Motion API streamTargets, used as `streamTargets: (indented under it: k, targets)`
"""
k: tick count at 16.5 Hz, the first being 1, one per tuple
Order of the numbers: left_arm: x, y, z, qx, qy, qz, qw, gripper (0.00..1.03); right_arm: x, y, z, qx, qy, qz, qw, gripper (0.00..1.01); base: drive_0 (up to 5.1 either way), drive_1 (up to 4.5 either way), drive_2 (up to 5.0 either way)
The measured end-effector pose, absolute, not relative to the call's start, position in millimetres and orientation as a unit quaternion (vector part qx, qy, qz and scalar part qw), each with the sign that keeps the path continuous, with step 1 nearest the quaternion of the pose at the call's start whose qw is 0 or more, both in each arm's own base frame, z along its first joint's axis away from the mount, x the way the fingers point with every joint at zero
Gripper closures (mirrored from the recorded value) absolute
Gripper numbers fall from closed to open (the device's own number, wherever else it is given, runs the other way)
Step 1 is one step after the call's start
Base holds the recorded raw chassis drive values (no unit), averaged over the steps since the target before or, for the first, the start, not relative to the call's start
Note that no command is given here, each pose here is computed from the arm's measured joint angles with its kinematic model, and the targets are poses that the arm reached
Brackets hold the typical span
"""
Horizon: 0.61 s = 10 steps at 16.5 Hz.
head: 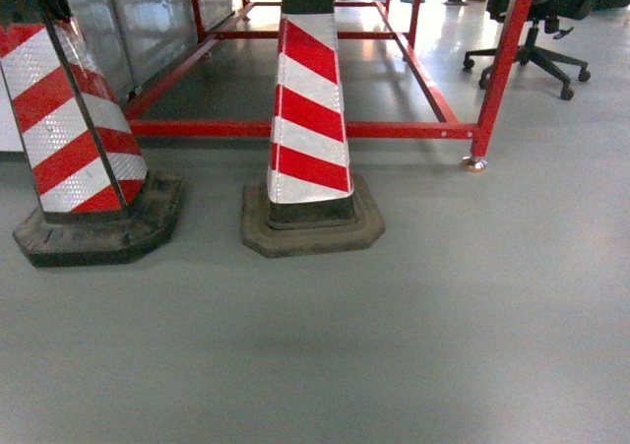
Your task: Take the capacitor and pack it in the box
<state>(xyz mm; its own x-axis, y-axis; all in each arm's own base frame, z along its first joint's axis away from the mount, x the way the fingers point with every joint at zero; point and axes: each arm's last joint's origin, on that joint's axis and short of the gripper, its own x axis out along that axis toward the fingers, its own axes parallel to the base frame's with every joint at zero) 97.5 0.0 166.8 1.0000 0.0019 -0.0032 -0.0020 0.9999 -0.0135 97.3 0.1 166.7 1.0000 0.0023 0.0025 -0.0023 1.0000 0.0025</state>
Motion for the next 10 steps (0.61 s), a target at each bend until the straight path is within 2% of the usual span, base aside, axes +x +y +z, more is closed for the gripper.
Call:
streamTargets:
  k: [10]
  targets:
    - [97.5, -0.1, 166.9, -0.007, 0.001, 0.0, 1.0, 0.6, 97.3, 0.0, 166.6, 0.001, -0.001, 0.0, 1.0, 0.03, 0.0, 3.73, -3.8]
